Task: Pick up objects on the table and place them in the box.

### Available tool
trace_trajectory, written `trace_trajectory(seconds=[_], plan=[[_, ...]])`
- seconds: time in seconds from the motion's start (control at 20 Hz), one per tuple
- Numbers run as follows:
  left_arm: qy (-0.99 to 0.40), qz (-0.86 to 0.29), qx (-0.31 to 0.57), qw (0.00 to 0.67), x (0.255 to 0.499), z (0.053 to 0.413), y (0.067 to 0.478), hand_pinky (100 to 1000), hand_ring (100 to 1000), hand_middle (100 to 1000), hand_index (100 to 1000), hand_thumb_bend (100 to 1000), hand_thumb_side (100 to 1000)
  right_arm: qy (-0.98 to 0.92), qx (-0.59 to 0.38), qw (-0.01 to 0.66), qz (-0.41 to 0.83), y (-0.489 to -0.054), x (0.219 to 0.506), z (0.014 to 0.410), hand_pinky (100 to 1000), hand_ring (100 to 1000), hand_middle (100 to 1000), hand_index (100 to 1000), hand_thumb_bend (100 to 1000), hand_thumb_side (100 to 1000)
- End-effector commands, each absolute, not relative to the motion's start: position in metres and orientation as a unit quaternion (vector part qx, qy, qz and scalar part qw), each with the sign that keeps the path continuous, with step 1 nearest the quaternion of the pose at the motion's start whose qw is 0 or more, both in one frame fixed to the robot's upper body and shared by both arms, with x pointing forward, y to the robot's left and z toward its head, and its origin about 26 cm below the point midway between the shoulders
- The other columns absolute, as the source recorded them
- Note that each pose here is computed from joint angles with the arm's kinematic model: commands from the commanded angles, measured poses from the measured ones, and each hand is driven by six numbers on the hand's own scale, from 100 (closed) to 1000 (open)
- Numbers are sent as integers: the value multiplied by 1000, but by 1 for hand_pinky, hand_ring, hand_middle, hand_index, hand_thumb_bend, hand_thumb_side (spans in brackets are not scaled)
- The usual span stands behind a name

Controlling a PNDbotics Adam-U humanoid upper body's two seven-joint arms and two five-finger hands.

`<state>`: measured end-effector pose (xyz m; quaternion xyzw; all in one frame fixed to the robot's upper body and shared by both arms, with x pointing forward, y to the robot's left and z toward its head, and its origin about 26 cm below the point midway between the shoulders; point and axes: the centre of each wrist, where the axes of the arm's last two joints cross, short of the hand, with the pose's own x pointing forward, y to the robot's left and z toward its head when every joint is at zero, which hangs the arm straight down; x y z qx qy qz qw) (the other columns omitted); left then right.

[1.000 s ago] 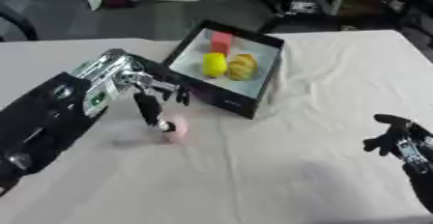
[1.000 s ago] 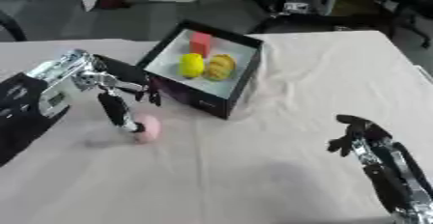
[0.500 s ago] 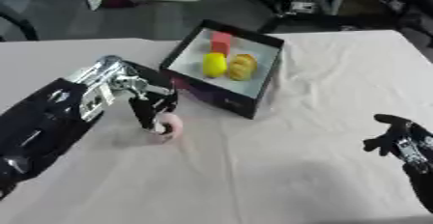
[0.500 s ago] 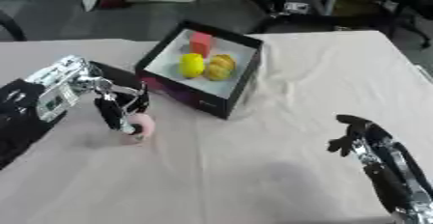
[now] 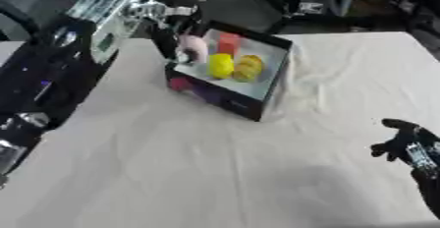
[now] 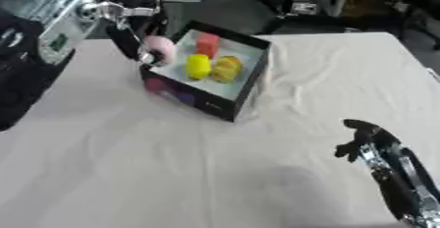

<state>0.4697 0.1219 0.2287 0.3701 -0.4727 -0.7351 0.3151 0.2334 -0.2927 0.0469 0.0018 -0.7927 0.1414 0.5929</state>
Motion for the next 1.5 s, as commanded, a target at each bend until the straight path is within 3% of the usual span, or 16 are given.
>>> trace_trajectory(seconds=[0.05, 0.15, 0.25, 0.3, 0.35, 0.4, 0.5, 0.6, 0.75, 0.9, 1.0, 1.25, 1.5], plan=[[-487, -695, 419, 324, 482, 207, 104, 495, 370, 429, 594, 263, 263, -797, 7, 586, 147, -291, 235, 52, 691, 516, 325, 783, 100, 713], [-507, -666, 441, 324, 483, 187, 93, 521, 386, 443, 613, 233, 278, -798, 12, 585, 147, -289, 237, 52, 691, 516, 325, 783, 100, 715], [-534, -635, 464, 313, 482, 174, 85, 608, 478, 535, 711, 307, 454, -798, 16, 584, 148, -288, 237, 52, 691, 517, 325, 783, 100, 715], [-544, -623, 471, 307, 482, 170, 83, 660, 555, 627, 791, 435, 650, -798, 17, 583, 149, -288, 238, 52, 691, 516, 325, 782, 100, 712], [-553, -614, 475, 302, 482, 167, 83, 691, 609, 690, 836, 508, 762, -799, 17, 583, 148, -288, 238, 53, 691, 516, 325, 782, 100, 710], [-560, -607, 478, 299, 482, 166, 85, 713, 653, 740, 868, 532, 855, -799, 16, 583, 148, -289, 238, 53, 692, 516, 324, 782, 100, 709], [-572, -591, 483, 301, 484, 171, 93, 744, 729, 809, 898, 497, 947, -799, 14, 583, 146, -290, 238, 53, 692, 516, 325, 782, 100, 702], [-591, -569, 483, 306, 486, 184, 110, 741, 730, 818, 904, 450, 958, -799, 11, 583, 145, -291, 238, 54, 691, 516, 324, 782, 100, 703], [-638, -513, 476, 320, 479, 215, 154, 718, 679, 773, 886, 312, 870, -799, 6, 584, 144, -292, 237, 54, 691, 515, 324, 782, 100, 704], [-690, -444, 461, 340, 454, 242, 203, 693, 621, 707, 849, 157, 803, -799, 2, 584, 142, -293, 237, 54, 691, 515, 324, 782, 100, 714], [-720, -397, 447, 352, 428, 249, 237, 680, 603, 677, 834, 100, 776, -799, -1, 584, 141, -293, 237, 54, 691, 516, 325, 782, 100, 716], [-759, -264, 415, 427, 358, 212, 308, 640, 568, 627, 823, 100, 804, -799, -11, 585, 135, -295, 236, 54, 692, 516, 327, 782, 100, 735], [-753, -147, 379, 518, 318, 147, 324, 624, 552, 603, 810, 100, 844, -799, -11, 587, 131, -292, 237, 53, 692, 517, 328, 783, 100, 758]])
